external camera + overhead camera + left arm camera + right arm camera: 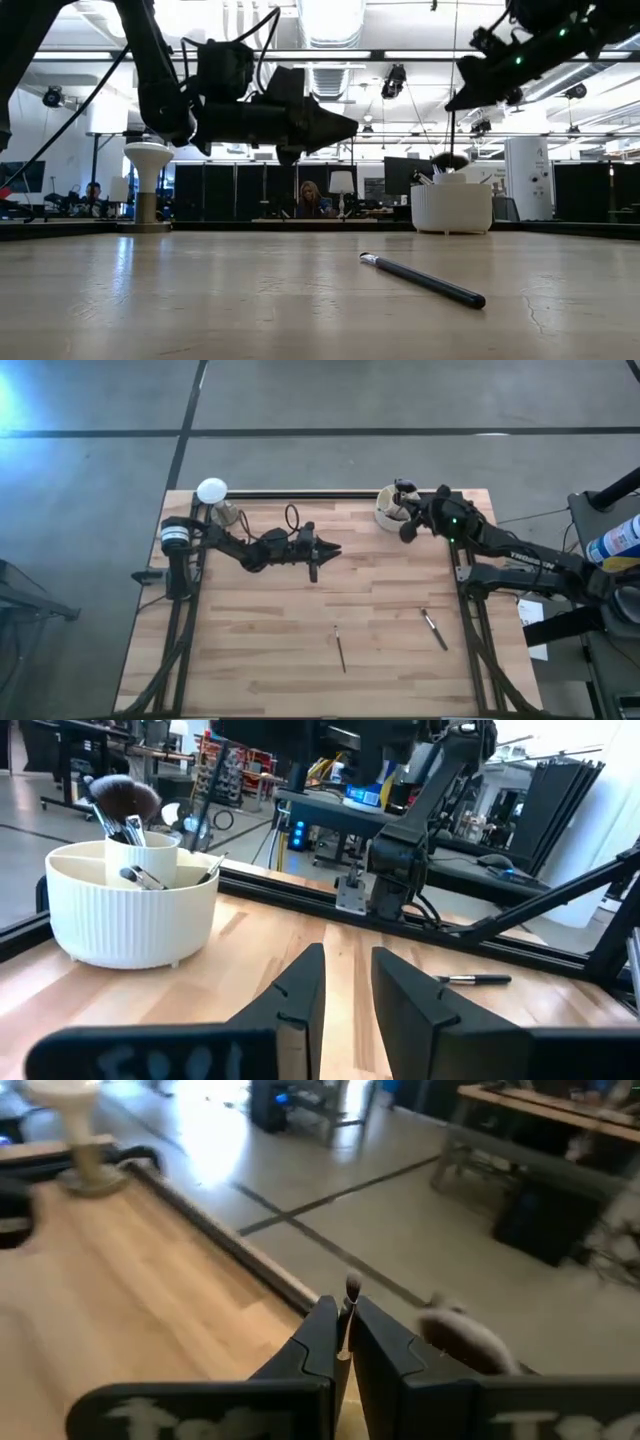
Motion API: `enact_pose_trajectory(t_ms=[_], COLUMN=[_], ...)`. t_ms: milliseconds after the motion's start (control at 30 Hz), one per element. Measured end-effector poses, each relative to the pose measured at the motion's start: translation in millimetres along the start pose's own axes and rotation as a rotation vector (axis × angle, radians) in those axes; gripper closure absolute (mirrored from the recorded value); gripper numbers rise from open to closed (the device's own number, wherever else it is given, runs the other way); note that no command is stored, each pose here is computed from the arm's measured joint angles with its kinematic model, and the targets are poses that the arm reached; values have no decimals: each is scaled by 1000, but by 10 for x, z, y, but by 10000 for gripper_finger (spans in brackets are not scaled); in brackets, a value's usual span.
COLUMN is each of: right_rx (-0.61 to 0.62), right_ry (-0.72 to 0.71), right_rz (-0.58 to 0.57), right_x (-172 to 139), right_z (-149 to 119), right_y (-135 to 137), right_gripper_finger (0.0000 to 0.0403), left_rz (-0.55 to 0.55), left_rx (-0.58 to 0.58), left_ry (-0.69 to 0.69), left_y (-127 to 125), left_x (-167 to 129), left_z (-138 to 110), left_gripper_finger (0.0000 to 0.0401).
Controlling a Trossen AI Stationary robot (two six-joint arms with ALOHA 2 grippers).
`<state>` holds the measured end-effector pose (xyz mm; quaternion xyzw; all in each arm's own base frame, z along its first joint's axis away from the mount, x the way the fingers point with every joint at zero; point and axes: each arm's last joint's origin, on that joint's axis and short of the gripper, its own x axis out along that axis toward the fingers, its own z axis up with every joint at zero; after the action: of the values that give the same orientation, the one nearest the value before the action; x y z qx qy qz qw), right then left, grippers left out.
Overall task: Put items in baskets/containers
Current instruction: Put the black eyeshadow brush into the white pen organizer
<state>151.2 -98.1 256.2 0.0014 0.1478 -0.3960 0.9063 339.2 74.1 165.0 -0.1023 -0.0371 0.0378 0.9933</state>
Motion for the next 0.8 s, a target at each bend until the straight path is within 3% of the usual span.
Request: enact_pose_trajectory(t_ms=[267,800], right_rx=[44,221], right_ry=[-20,-90], right_rz=[-101,-135], right_x=[116,115], right_z=[-235,-785], right_y=[-120,-169], right_gripper_finger=[389,390], left_rz=[7,11], left_rx=[2,7], left_ry=[27,35], left_y=[6,8], left_x=[0,-1], left_z=[-27,-35], left_gripper_finger=[323,323])
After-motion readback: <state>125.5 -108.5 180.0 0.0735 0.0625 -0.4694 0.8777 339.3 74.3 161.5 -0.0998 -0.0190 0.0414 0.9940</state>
